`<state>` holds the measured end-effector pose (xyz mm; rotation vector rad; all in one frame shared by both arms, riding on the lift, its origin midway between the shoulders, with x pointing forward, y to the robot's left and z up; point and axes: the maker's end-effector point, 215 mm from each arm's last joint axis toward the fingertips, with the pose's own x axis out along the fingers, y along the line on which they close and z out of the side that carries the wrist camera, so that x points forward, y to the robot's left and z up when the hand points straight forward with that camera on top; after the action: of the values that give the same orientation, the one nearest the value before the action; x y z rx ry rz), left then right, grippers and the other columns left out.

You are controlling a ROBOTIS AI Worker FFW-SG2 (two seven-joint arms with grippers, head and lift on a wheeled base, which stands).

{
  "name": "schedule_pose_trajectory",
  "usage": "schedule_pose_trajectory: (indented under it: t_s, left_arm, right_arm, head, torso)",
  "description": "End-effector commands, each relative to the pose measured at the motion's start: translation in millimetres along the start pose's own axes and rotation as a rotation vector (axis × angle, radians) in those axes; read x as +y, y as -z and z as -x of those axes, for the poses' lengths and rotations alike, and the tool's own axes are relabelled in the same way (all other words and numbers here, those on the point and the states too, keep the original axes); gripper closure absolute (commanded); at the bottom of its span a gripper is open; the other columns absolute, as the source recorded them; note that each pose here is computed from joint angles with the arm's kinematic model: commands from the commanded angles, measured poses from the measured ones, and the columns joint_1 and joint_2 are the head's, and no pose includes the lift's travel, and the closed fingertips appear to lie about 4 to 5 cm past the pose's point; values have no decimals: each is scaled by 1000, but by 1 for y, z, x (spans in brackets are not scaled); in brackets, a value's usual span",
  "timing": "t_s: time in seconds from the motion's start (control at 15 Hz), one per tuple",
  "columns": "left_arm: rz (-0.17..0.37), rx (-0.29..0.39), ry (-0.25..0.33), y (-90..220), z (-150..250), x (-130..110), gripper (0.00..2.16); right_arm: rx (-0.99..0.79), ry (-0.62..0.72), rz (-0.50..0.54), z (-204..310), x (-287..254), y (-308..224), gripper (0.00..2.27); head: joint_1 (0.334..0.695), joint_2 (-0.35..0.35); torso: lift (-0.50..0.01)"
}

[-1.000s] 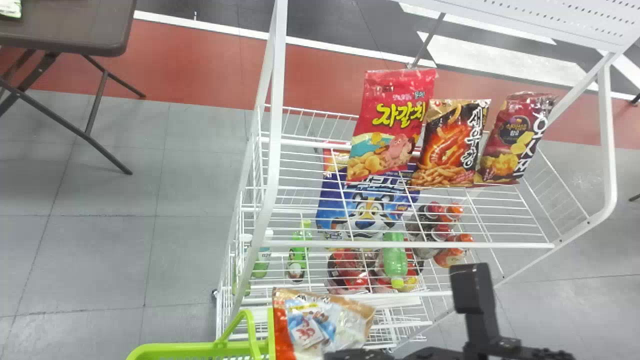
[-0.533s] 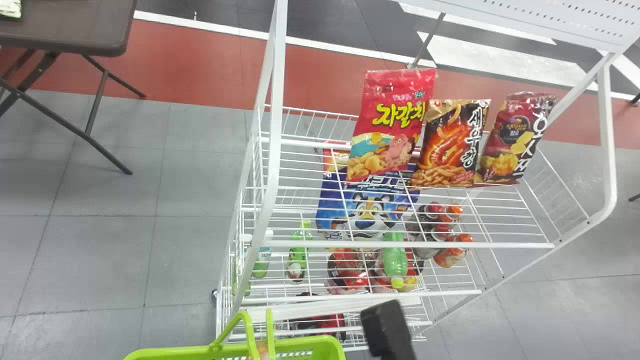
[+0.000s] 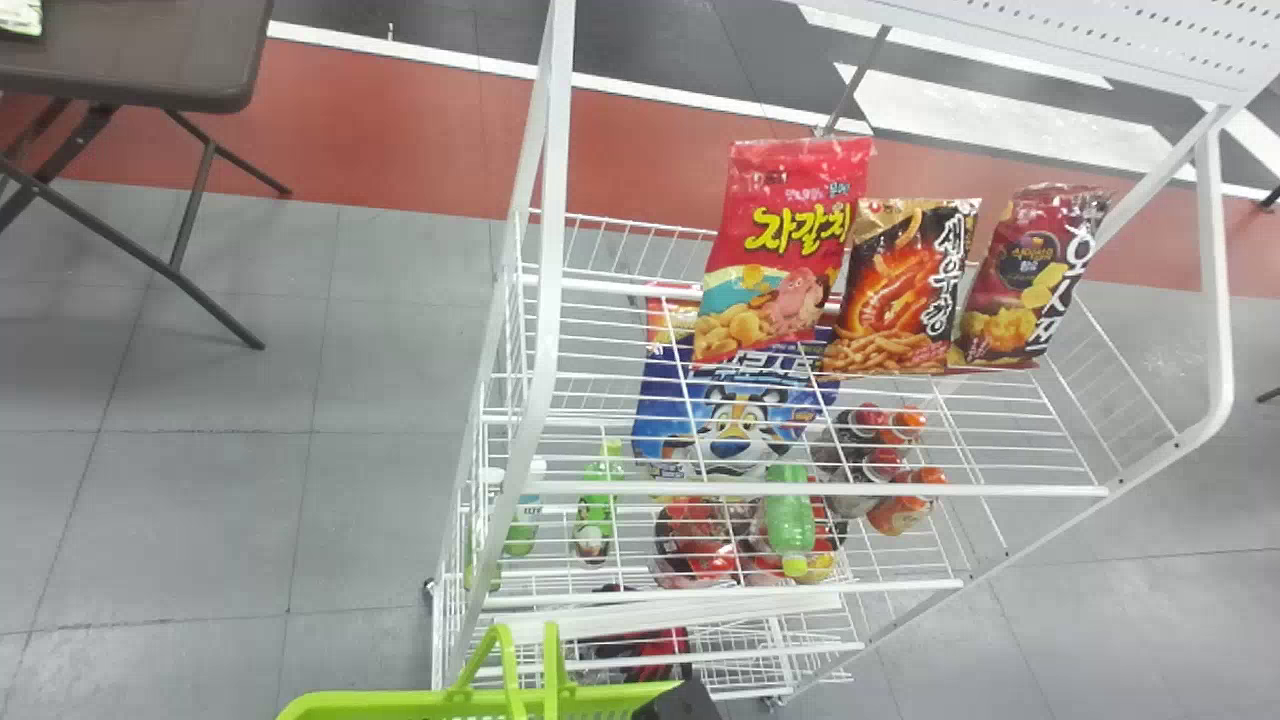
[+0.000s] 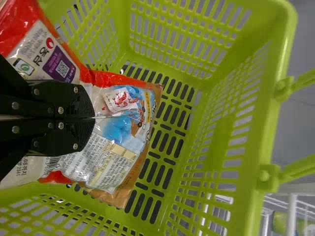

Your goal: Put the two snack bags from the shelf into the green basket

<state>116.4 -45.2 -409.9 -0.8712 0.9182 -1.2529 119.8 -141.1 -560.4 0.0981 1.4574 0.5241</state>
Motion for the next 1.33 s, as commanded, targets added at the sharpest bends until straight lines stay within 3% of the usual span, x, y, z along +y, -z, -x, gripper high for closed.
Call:
schedule_pose_trajectory:
  t_s: [0.0, 0.27, 0.6, 0.8, 1.0, 1.27]
  left_arm:
    - [-1, -2, -2, -1, 1, 1, 2101]
    - [-4, -6, -6, -3, 3, 3, 2101]
    - [-3, -8, -3, -5, 4, 3, 2101]
    - [-1, -8, -3, -4, 4, 4, 2101]
    - [1, -7, -2, -3, 4, 4, 2101]
    - [0, -4, 1, -3, 3, 3, 2101]
  right_arm:
    - [-29, 22, 19, 10, -9, -11, -2]
    - [-151, 46, 27, 48, -19, -47, 70]
    - [-705, 133, 61, 147, -66, -189, 90]
    - [-1014, 224, 71, 231, -107, -246, 90]
    - [-1192, 313, -28, 292, -171, -257, 90]
    - [-1304, 419, -105, 336, -257, -249, 90]
  head:
    - [695, -350]
    - [695, -350]
    - [695, -350]
    - [695, -350]
    - [695, -350]
    - [695, -350]
  torso:
    - [-10]
    - [-10]
    - [-10]
    - [-10]
    - [-10]
    - [-10]
